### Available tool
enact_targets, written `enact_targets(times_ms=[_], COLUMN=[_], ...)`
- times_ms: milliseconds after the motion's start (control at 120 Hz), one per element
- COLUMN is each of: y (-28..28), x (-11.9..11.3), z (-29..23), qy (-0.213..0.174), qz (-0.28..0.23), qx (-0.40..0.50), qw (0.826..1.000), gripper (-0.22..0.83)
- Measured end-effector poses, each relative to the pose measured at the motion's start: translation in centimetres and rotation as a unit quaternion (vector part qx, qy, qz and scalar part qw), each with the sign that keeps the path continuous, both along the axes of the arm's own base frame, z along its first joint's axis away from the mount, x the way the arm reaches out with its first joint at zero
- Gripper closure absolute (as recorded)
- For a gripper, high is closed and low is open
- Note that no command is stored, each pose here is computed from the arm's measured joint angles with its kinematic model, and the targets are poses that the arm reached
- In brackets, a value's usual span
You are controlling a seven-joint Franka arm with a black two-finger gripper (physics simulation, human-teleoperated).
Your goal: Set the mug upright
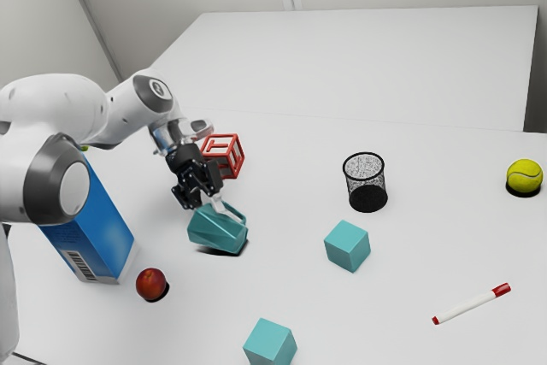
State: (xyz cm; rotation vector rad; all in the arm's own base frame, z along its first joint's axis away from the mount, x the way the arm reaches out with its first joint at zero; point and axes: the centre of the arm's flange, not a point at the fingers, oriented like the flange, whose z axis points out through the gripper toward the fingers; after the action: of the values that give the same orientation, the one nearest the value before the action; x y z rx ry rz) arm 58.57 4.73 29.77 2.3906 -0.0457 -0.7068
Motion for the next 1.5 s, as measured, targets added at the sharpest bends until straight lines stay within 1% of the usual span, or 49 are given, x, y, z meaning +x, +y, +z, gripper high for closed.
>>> enact_targets(times_ms=[92,150,217,367,475,767,858,958,1150,1225,1358,1500], y=[0.0,-0.1,-0.2,-0.6,-1.3,-2.9,-3.9,-4.6,-6.7,-7.3,-7.8,-9.3], x=[-0.1,-0.1,-0.1,0.1,0.2,0.5,0.8,1.5,3.3,3.7,4.0,4.1], z=[0.0,0.1,0.1,0.3,1.7,3.4,4.0,4.5,5.4,5.9,6.4,6.7], qy=[0.005,0.007,0.009,0.008,-0.002,-0.018,-0.035,-0.067,-0.143,-0.163,-0.183,-0.193], qz=[0.002,0.003,0.004,0.003,0.001,-0.008,-0.021,-0.034,-0.060,-0.068,-0.082,-0.107], qx=[-0.002,-0.002,-0.001,-0.001,-0.005,0.003,0.020,0.052,0.118,0.140,0.178,0.222], qw=[1.000,1.000,1.000,1.000,1.000,1.000,0.999,0.996,0.981,0.974,0.963,0.950], gripper=[0.53,0.59,0.64,0.69,0.75,0.78,0.78,0.79,0.79,0.79,0.79,0.79])
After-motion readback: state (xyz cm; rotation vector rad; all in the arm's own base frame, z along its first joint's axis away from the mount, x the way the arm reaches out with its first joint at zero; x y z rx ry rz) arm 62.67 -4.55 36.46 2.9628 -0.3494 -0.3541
